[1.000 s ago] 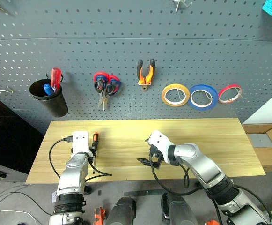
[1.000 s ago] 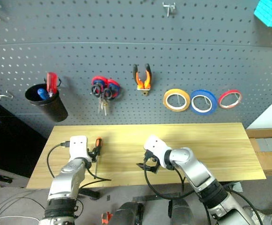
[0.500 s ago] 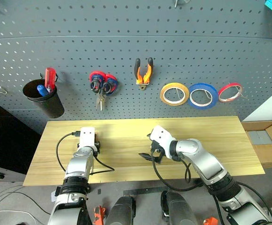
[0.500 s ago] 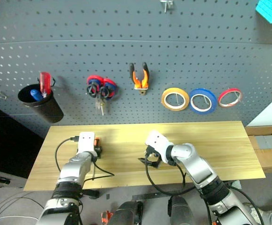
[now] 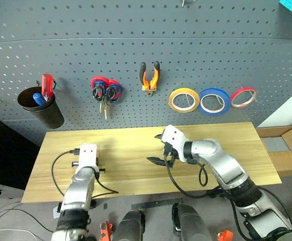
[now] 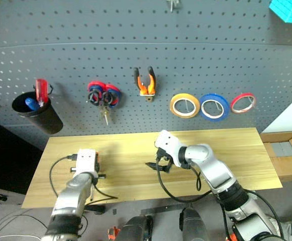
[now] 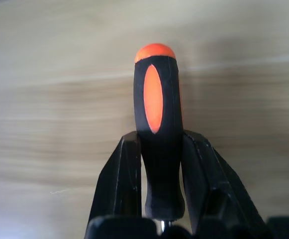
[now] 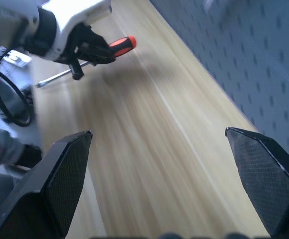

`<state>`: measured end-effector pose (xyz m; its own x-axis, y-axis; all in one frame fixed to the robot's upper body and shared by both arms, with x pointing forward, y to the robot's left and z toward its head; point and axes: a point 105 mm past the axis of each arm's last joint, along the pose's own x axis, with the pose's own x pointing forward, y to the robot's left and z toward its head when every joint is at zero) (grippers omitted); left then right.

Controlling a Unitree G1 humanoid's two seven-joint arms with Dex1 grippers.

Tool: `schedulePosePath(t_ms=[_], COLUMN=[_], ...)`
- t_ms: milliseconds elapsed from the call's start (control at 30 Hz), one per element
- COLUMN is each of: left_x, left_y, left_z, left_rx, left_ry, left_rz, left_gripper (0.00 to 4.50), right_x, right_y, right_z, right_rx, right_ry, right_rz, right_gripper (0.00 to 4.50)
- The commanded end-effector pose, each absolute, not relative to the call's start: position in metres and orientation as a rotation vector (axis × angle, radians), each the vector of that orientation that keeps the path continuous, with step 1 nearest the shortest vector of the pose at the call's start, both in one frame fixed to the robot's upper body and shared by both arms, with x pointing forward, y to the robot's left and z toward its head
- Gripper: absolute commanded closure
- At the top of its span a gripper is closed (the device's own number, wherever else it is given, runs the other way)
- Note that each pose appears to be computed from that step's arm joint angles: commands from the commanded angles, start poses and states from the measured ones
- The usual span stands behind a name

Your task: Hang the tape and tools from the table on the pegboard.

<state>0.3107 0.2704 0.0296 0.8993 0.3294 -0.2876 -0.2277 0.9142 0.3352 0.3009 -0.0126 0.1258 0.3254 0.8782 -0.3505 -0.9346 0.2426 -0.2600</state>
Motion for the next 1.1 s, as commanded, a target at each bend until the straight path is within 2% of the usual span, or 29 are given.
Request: schedulePosePath(t_ms=[33, 133, 233, 533, 667, 767, 933, 1100], left_x=[0.300, 0.288, 0.284, 0.290, 0.291, 0.300, 0.318, 0.335], left_y=[0.258, 0.247, 0.252, 0.249, 0.249, 0.255, 0.275, 0.281], left_z=[0.131, 0.161, 0.200, 0.318, 0.352, 0.363, 0.353, 0.339], left_rx=[0.359, 0.398, 0.448, 0.427, 0.415, 0.385, 0.379, 0.392], left_ry=[-0.136, -0.272, -0.392, -0.702, -0.776, -0.789, -0.744, -0.718], left_rz=[0.307, 0.266, 0.325, 0.318, 0.307, 0.300, 0.313, 0.293], left_gripper=[3.74, 3.74, 3.74, 3.74, 3.74, 3.74, 3.74, 3.74], right_x=[0.280, 0.267, 0.257, 0.254, 0.249, 0.258, 0.298, 0.303], right_y=[0.002, 0.008, 0.015, 0.024, 0.025, 0.032, 0.042, 0.043], right_z=[0.162, 0.183, 0.204, 0.214, 0.219, 0.231, 0.256, 0.260], right_rx=[-0.417, -0.369, -0.330, -0.340, -0.326, -0.300, -0.242, -0.251], right_ry=[-0.011, -0.094, -0.172, -0.243, -0.274, -0.329, -0.385, -0.391], right_rz=[1.404, 1.511, 1.596, 1.685, 1.714, 1.639, 1.344, 1.284], right_gripper=[0.00, 0.00, 0.00, 0.00, 0.00, 0.00, 0.00, 0.00])
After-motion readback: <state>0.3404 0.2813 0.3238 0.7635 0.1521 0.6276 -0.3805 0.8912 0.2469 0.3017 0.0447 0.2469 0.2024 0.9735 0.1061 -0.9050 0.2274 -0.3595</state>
